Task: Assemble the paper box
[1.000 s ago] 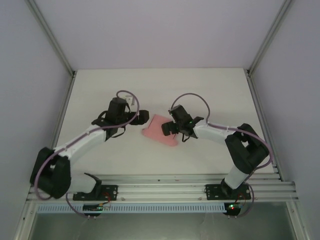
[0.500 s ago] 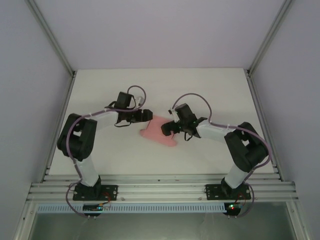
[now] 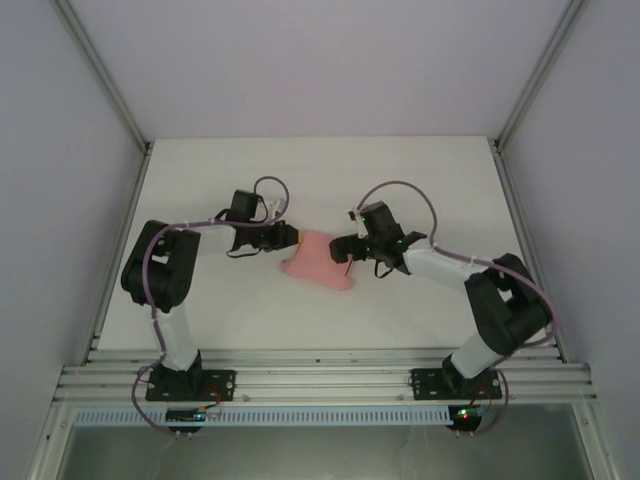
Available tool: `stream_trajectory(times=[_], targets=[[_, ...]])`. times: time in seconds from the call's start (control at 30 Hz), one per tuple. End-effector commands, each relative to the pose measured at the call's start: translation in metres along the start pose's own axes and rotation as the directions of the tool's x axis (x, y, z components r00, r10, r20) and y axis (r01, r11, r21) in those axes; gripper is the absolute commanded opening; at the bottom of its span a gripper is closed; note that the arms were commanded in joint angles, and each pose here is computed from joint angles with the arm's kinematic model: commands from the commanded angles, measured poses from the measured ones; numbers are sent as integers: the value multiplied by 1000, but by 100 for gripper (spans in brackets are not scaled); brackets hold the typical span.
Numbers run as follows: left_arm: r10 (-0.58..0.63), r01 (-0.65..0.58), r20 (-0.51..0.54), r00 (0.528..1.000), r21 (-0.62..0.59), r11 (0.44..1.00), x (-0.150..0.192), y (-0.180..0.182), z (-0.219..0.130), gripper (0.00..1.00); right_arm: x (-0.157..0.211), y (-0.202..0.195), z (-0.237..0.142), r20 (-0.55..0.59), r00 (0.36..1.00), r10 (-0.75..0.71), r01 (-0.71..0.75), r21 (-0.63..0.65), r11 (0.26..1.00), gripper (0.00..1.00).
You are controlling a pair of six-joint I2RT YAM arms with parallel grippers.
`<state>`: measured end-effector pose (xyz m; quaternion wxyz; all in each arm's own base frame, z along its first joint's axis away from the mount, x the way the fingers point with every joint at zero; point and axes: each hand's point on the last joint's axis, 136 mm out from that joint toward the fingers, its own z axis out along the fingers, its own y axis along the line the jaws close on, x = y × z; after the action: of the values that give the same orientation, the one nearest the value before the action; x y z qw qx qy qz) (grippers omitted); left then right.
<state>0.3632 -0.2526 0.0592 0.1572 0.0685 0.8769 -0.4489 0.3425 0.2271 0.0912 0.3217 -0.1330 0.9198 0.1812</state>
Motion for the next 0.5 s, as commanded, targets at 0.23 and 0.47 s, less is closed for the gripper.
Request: stream_trajectory(times=[0.23, 0.47], targets=[[-107, 103, 36, 994, 101, 990, 8, 16, -7, 7, -1, 4, -39, -15, 927, 374, -372, -146, 917, 99], [-110, 106, 39, 993, 92, 990, 10, 20, -8, 7, 7, 23, -8, -159, 876, 456, -482, -253, 839, 99]])
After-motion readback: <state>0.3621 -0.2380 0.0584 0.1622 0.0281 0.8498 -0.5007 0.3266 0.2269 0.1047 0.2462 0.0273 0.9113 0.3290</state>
